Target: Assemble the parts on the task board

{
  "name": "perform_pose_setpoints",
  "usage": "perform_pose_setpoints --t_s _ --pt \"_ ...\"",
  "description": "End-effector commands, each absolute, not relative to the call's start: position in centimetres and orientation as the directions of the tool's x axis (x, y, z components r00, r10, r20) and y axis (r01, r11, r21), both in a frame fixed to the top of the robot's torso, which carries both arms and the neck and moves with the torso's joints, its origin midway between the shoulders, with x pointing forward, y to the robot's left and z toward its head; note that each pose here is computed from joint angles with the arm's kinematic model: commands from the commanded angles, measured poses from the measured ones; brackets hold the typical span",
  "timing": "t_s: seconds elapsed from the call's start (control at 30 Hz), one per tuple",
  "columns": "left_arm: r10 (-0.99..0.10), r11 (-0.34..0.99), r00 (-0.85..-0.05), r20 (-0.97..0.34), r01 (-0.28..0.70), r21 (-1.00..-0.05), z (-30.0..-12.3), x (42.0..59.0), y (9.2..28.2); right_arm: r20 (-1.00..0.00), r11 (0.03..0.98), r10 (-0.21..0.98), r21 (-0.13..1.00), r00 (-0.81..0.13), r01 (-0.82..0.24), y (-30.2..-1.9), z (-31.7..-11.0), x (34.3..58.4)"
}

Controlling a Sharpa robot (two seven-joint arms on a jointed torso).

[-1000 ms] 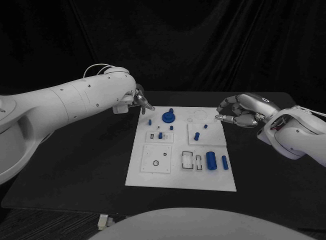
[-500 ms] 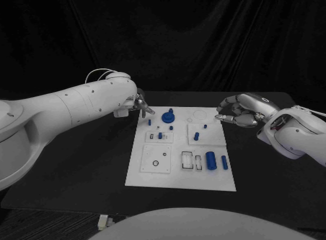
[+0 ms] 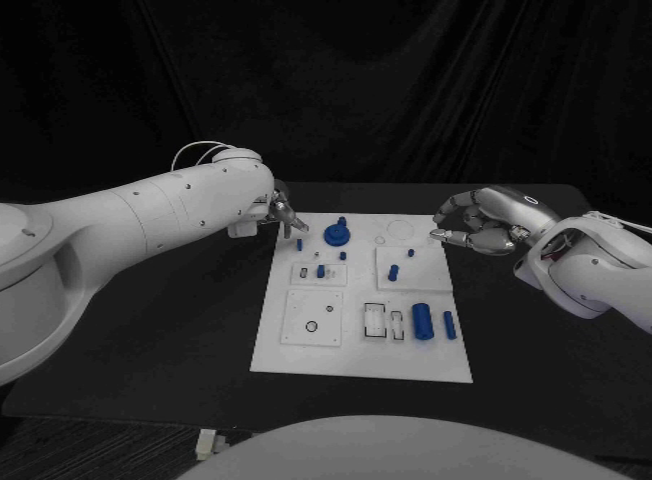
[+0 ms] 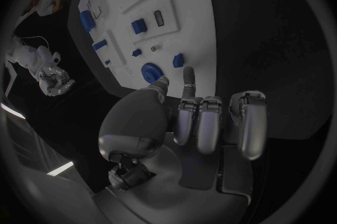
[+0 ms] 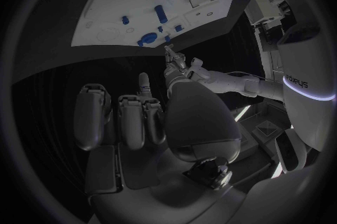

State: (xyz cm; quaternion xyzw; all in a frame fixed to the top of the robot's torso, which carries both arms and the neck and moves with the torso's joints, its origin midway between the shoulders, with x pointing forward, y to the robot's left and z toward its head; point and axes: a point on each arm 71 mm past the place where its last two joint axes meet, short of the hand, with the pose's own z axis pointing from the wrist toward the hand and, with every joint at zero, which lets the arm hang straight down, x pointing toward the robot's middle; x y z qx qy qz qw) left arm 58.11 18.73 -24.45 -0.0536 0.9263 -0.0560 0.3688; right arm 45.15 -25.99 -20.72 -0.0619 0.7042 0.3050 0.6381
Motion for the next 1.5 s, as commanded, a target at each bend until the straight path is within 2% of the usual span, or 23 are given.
perform_pose_setpoints --t_s 0.03,1.5 --pt "-0.132 0.987 -0.733 -0.667 -0.037 -0.154 -24.8 57.9 18.3 -0.937 0.808 0.303 0.350 -0.174 -0.474 -26.0 -20.8 45.1" --pt "-0.111 0.987 -0.766 -0.633 -0.012 -0.159 -26.0 57.3 17.5 -0.937 0.813 0.298 0.349 -0.182 -0.466 -26.1 -20.9 45.3"
